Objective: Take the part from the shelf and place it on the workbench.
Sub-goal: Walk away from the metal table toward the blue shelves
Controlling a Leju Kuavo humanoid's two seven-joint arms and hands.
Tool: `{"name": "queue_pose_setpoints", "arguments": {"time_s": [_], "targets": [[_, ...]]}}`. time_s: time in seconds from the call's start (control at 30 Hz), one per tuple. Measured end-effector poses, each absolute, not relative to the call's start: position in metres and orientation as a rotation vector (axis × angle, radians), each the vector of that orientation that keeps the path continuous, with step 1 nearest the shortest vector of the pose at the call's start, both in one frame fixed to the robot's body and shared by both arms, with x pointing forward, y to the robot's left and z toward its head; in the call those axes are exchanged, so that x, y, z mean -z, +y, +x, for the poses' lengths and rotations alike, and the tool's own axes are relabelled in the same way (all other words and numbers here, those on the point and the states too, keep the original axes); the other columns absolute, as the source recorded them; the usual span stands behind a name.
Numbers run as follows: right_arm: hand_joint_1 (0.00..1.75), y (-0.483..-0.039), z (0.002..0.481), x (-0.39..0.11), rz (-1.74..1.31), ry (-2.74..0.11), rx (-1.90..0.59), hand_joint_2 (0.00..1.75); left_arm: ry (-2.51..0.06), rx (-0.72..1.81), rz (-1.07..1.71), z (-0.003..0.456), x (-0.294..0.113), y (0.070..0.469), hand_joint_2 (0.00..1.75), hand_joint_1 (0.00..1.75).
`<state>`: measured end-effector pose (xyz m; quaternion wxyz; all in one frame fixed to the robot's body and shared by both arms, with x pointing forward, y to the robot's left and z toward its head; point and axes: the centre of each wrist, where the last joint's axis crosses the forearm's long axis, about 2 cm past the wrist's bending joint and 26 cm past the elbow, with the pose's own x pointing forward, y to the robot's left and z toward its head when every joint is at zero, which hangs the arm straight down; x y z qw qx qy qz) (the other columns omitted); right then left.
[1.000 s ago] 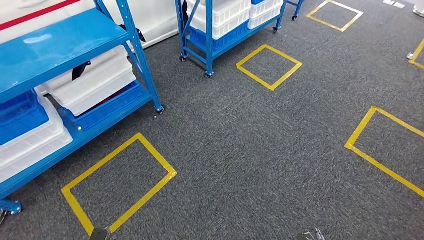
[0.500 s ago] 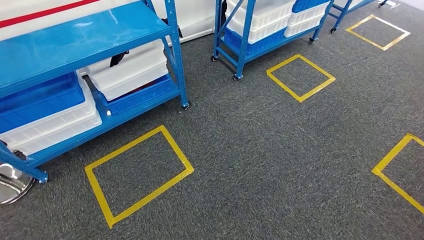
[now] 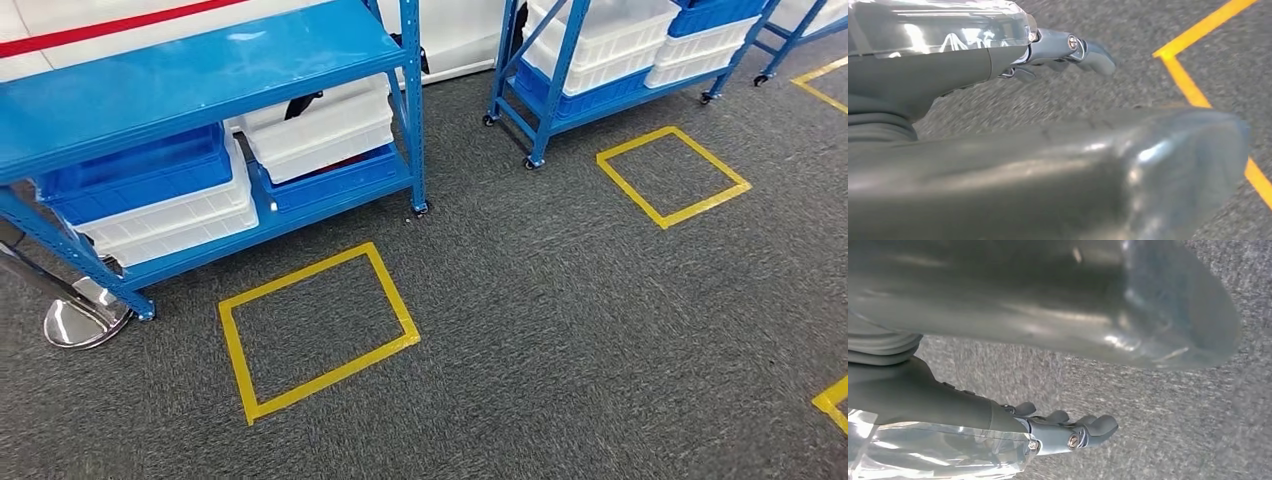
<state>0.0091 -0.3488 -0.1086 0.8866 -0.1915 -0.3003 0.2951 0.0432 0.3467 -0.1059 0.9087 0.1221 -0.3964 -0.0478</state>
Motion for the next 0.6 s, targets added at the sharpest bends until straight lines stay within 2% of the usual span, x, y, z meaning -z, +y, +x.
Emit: {"name": "queue_pose_setpoints", "arguments": {"time_s": [0.6], "targets": [[0.0,-0.351,-0.005,0.109,-0.398,-0.476,-0.614,0.0,-0.799,0.048,0.201,0.042,0.107,0.338,0.0,0.0]]}}
